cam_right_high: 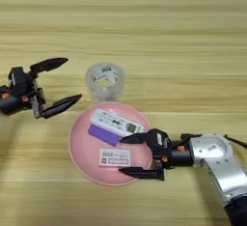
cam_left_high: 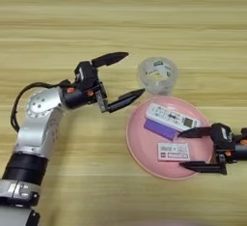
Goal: Move the objects on the table
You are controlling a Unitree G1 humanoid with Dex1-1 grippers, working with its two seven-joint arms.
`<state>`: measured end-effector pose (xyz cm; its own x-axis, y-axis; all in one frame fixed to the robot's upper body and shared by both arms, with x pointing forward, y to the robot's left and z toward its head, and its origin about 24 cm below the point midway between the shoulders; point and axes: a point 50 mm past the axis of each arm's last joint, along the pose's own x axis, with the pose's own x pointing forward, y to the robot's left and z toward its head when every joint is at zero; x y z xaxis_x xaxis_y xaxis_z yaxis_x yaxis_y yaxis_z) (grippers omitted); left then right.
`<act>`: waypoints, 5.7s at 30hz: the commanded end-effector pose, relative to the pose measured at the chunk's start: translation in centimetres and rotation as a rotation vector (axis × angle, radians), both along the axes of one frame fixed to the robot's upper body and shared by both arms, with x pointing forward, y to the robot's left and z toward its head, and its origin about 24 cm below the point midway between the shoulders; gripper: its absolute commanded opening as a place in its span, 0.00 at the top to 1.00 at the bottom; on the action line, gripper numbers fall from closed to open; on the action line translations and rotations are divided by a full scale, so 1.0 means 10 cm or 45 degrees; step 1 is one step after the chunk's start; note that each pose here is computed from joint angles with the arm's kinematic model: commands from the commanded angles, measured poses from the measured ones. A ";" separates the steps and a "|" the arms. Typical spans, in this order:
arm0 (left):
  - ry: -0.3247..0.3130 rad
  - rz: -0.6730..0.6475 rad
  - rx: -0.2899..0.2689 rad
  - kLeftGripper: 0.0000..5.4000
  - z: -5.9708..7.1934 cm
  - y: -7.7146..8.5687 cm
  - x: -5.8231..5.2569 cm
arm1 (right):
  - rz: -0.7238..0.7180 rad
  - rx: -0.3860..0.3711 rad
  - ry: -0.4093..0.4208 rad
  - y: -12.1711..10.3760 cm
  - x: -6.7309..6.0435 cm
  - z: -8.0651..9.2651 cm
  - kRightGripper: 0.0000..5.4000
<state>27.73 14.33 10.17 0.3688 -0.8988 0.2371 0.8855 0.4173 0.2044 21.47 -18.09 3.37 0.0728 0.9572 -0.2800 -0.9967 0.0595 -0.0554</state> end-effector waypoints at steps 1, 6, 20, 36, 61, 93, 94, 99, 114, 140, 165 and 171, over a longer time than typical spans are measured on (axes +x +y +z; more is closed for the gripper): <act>-0.051 0.166 -0.129 0.00 0.19 0.05 0.16 | -0.013 0.111 -0.071 0.01 0.06 0.18 0.26; -0.037 0.393 -0.266 0.00 0.28 0.14 0.30 | -0.057 0.242 -0.137 0.04 0.14 0.37 0.15; 0.045 0.966 -0.178 0.00 -0.12 0.24 0.58 | -0.302 0.321 -0.299 0.26 0.46 0.75 0.01; 0.104 1.078 -0.156 0.00 -0.39 0.20 0.60 | -0.765 0.201 -0.328 0.42 1.16 1.13 0.01; 0.053 1.110 -0.215 0.00 -0.35 0.23 0.58 | -0.963 -0.088 0.073 0.54 1.67 0.70 0.25; 0.037 1.099 -0.226 0.00 -0.32 0.22 0.58 | -1.036 -0.311 0.131 0.52 1.68 0.31 0.72; 0.037 1.099 -0.226 0.00 -0.32 0.22 0.58 | -1.032 -0.310 0.133 0.52 1.68 0.31 0.72; 0.039 1.100 -0.226 0.00 -0.32 0.22 0.58 | -1.020 -0.286 0.132 0.54 1.68 0.33 0.72; 0.037 1.108 -0.231 0.00 -0.32 0.23 0.58 | -0.985 -0.105 0.003 0.58 1.78 0.71 0.76; -0.048 1.300 -0.280 0.00 -0.12 0.61 0.64 | -0.434 -0.054 -0.016 1.38 1.10 0.70 0.79; -0.056 1.306 -0.275 0.00 -0.12 0.62 0.64 | -0.156 -0.180 0.088 1.50 0.66 0.40 0.79; -0.057 1.300 -0.273 0.00 -0.12 0.61 0.64 | -0.119 -0.211 0.102 1.47 0.65 0.34 0.79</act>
<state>33.92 20.60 8.57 0.9229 -0.0949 0.3732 0.0812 0.9953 0.0523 28.29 -2.60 8.34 0.1490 0.9130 -0.3799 -0.9883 0.1497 -0.0279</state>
